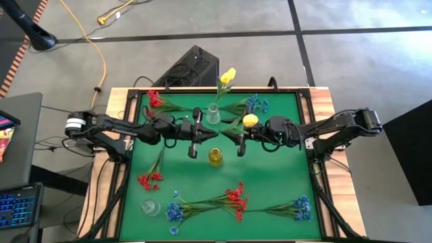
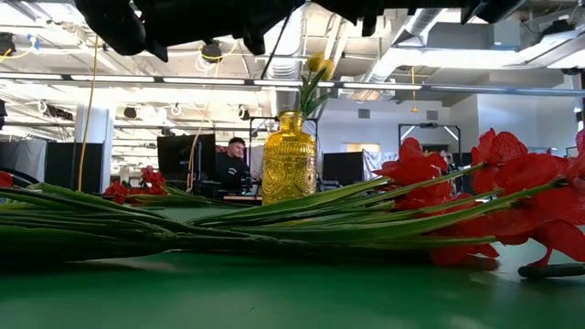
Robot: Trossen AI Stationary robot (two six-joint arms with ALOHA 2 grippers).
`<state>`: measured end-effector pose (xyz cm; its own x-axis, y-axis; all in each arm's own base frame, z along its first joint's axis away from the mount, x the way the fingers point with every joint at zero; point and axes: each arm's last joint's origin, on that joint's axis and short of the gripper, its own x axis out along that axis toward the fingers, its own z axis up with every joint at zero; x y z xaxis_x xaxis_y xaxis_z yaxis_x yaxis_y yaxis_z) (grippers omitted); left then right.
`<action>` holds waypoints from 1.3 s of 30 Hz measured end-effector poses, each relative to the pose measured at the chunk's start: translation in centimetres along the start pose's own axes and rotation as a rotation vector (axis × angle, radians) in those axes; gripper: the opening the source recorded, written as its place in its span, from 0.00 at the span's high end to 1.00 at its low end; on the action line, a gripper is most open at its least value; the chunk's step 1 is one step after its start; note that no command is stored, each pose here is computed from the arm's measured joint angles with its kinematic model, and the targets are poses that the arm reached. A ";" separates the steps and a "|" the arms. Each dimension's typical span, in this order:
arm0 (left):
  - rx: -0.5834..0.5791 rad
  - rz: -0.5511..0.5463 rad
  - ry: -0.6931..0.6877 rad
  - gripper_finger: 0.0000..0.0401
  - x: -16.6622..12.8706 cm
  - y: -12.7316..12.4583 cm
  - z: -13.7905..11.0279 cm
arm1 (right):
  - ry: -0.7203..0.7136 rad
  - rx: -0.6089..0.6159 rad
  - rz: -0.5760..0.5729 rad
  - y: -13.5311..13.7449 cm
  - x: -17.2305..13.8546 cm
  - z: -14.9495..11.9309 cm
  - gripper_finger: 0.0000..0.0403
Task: Sort flowers into vase by color
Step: Put the yellow flower into the top transparent vase
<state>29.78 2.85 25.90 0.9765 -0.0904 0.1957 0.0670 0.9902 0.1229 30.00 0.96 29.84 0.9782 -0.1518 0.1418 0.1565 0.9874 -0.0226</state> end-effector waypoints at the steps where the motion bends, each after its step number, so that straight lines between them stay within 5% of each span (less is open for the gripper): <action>1: 0.000 0.004 0.002 1.00 0.0 0.0 0.0 | 0.010 -0.003 0.000 0.0 0.0 -0.1 0.49; 8: 0.005 0.010 -0.023 1.00 0.0 0.1 0.2 | 0.091 -0.025 0.010 0.1 0.0 -0.9 0.55; 27: -0.017 0.034 0.048 1.00 -0.1 0.3 -0.5 | 0.018 -0.026 0.049 0.2 0.0 -0.2 0.58; 39: -0.033 0.041 0.058 1.00 -0.1 0.3 -0.6 | 0.014 -0.023 0.036 -0.1 0.0 -0.1 0.91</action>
<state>29.83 3.24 25.39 0.9888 -0.0439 0.1426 0.0321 0.9959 0.0840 30.05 0.82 29.71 0.9851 -0.1169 0.1264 0.1241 0.9910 -0.0500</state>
